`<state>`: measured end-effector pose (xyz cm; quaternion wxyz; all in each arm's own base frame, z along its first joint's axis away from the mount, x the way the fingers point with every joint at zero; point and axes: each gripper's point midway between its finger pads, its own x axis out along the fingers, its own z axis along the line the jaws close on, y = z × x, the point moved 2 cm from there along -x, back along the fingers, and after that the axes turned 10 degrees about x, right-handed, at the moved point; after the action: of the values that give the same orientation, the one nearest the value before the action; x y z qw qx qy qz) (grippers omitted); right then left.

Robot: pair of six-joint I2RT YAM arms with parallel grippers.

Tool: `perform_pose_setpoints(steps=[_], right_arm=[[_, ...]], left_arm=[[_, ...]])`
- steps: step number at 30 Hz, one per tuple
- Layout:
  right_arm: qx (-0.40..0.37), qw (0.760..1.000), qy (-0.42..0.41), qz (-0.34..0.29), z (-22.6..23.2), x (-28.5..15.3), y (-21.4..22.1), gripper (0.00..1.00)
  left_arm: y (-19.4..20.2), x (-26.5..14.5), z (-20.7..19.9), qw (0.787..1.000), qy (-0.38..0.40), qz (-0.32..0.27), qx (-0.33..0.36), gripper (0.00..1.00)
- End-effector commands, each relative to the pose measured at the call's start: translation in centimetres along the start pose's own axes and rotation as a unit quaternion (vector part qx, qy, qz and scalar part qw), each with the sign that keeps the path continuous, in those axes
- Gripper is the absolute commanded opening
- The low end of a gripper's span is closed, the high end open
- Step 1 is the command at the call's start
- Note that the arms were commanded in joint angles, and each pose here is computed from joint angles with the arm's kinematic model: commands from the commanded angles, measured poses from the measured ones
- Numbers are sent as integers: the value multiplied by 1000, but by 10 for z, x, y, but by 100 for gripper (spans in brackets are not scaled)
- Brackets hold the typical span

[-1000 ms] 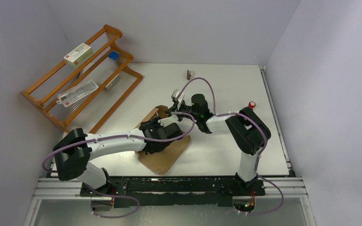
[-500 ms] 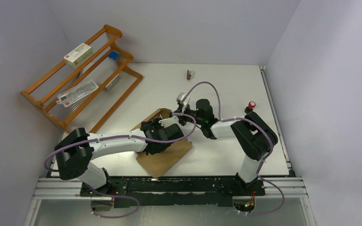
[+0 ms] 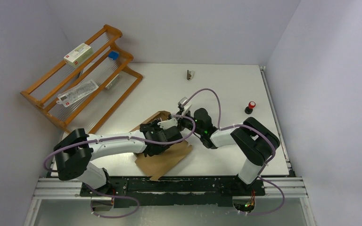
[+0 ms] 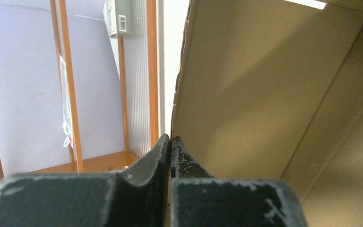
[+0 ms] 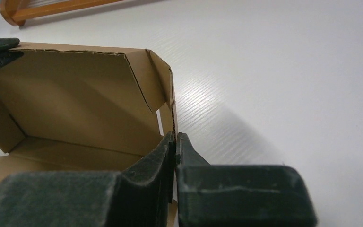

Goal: Fold the paper box

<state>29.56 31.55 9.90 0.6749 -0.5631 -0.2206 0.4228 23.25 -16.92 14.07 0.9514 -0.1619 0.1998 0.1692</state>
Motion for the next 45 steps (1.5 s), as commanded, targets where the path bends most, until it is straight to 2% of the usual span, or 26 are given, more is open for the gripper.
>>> perform_pose_setpoints(steps=[1,10,19,25,28,33,40,45], right_arm=[[4,997,-69,-39,47,-4,-6,6],[-1,992,-125,-21,55,-18,-6,15],[-8,992,-124,-17,24,-47,-34,30],[-9,999,-41,-8,-18,-60,-47,35],[5,1000,21,-1,-48,-60,-44,35],[7,997,62,34,-79,-44,-28,35],[26,998,19,60,-85,-10,-7,34],[37,993,-89,73,-53,-2,3,35]], left_arm=[[-8,1,-15,999,38,-18,-35,5],[-5,-3,-1,997,26,-47,-53,5],[-2,-2,0,998,21,-50,-26,5],[-3,-2,1,998,23,-56,-20,5],[-3,-2,1,998,25,-57,-19,5],[-4,-2,1,998,25,-58,-15,5],[-3,-3,3,998,28,-64,-8,5],[-3,-4,4,997,30,-71,4,5]])
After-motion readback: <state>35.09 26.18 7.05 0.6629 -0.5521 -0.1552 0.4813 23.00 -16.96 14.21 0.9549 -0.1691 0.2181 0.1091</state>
